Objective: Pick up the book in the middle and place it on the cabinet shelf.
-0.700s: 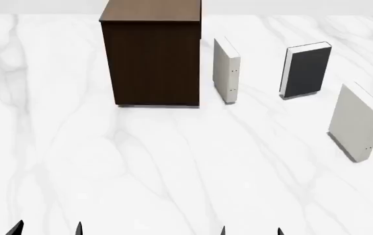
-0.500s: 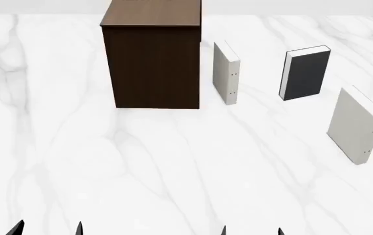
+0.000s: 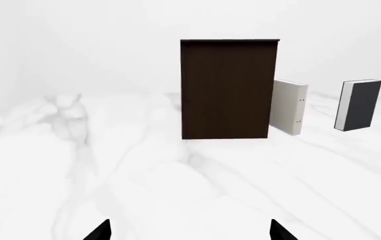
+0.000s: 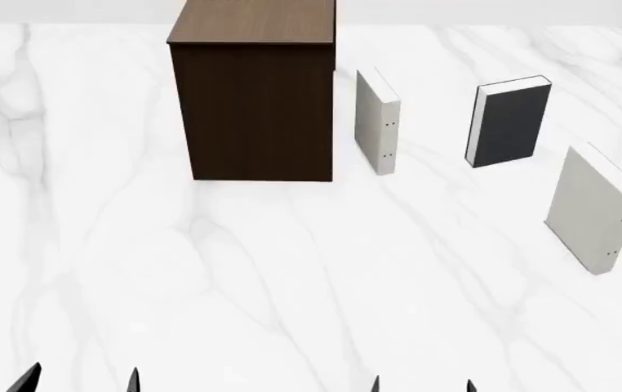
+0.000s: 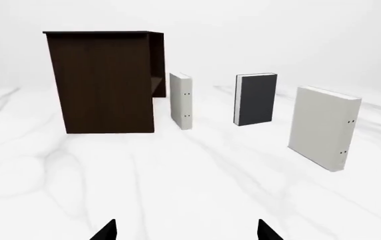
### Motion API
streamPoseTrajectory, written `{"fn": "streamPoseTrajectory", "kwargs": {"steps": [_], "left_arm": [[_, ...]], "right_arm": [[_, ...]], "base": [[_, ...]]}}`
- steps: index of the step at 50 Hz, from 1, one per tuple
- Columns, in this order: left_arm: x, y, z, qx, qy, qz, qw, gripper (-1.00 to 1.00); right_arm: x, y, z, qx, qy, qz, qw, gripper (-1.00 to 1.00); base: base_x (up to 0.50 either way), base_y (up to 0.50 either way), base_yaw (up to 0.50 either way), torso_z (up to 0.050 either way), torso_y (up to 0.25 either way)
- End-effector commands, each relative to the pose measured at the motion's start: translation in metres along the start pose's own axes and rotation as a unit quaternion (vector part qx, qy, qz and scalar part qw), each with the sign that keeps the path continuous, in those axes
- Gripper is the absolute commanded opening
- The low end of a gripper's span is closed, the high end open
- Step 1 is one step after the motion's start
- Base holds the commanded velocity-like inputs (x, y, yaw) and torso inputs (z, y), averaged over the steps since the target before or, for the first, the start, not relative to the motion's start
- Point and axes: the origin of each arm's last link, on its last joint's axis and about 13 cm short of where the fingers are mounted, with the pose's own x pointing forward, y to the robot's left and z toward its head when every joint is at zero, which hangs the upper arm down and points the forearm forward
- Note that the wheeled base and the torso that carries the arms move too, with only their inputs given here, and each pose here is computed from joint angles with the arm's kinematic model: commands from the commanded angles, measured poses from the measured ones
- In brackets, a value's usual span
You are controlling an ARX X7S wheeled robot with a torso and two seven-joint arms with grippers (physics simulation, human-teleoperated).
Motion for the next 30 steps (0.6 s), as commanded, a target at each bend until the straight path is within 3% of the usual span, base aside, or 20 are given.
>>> {"fn": "streamPoseTrajectory", "kwargs": {"steps": [1,10,19,30], "left_arm": [[-0.006,-0.002,0.016,-0.012,-0.023,-0.007,1.000,1.00],[-0.018,-0.007,0.064,-0.016,-0.094,-0.026,0.995,1.00],[-0.033,-0.006,0.114,0.014,-0.180,-0.019,0.983,1.00],[-0.048,-0.010,0.146,0.028,-0.226,-0.023,0.973,1.00]], "right_arm": [[-0.005,0.000,0.009,-0.007,-0.024,-0.007,1.000,1.00],[-0.013,0.005,0.048,-0.007,-0.073,0.004,0.997,1.00],[-0.023,0.003,0.091,-0.004,-0.130,0.001,0.991,1.00],[-0.033,0.003,0.126,0.000,-0.178,0.002,0.984,1.00]], "base": [[0.00,0.00,0.00,0.000,0.000],[0.00,0.00,0.00,0.000,0.000],[0.00,0.00,0.00,0.000,0.000],[0.00,0.00,0.00,0.000,0.000]]}}
